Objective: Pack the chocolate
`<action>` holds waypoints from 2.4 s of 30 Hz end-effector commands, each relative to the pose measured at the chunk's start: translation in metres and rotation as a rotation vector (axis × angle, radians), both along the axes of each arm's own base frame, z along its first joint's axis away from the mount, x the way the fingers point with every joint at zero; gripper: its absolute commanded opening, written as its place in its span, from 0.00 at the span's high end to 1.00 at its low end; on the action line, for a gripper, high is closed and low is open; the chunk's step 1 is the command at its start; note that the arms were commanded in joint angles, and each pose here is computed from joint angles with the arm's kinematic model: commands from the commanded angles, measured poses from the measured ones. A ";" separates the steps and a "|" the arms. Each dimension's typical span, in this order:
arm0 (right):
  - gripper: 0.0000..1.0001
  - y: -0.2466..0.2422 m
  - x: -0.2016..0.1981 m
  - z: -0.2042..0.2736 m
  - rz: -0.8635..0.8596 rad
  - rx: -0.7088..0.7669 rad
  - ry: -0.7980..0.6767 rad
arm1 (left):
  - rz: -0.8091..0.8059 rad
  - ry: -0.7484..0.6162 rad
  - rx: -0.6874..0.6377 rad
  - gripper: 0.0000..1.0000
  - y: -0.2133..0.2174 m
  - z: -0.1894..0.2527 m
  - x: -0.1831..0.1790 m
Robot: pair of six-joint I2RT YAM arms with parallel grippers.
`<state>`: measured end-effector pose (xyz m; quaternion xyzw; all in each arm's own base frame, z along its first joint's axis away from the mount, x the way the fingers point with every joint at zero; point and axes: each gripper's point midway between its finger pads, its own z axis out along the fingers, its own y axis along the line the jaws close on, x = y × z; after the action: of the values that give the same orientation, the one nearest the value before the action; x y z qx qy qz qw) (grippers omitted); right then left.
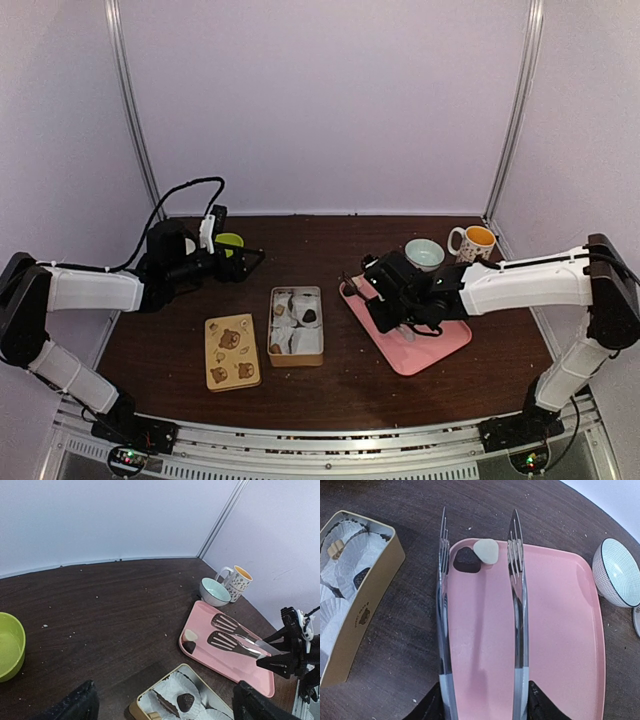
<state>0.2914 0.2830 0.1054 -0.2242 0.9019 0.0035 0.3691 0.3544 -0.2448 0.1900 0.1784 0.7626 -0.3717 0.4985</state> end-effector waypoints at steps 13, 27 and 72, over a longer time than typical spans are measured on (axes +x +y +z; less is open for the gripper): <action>0.53 0.009 0.036 -0.003 -0.083 0.079 0.091 | -0.041 -0.016 -0.023 0.05 -0.010 0.007 0.003; 0.56 0.008 0.042 -0.020 -0.121 0.032 0.107 | -0.046 -0.009 -0.026 0.05 -0.012 0.006 0.004; 0.62 -0.011 0.049 -0.043 -0.177 0.031 0.176 | -0.050 -0.010 -0.021 0.04 -0.011 0.008 0.002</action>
<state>0.3368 0.2728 0.0646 -0.1444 0.9465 0.0051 0.2885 0.3542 -0.2505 0.1802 0.1854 0.7694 -0.3806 0.4783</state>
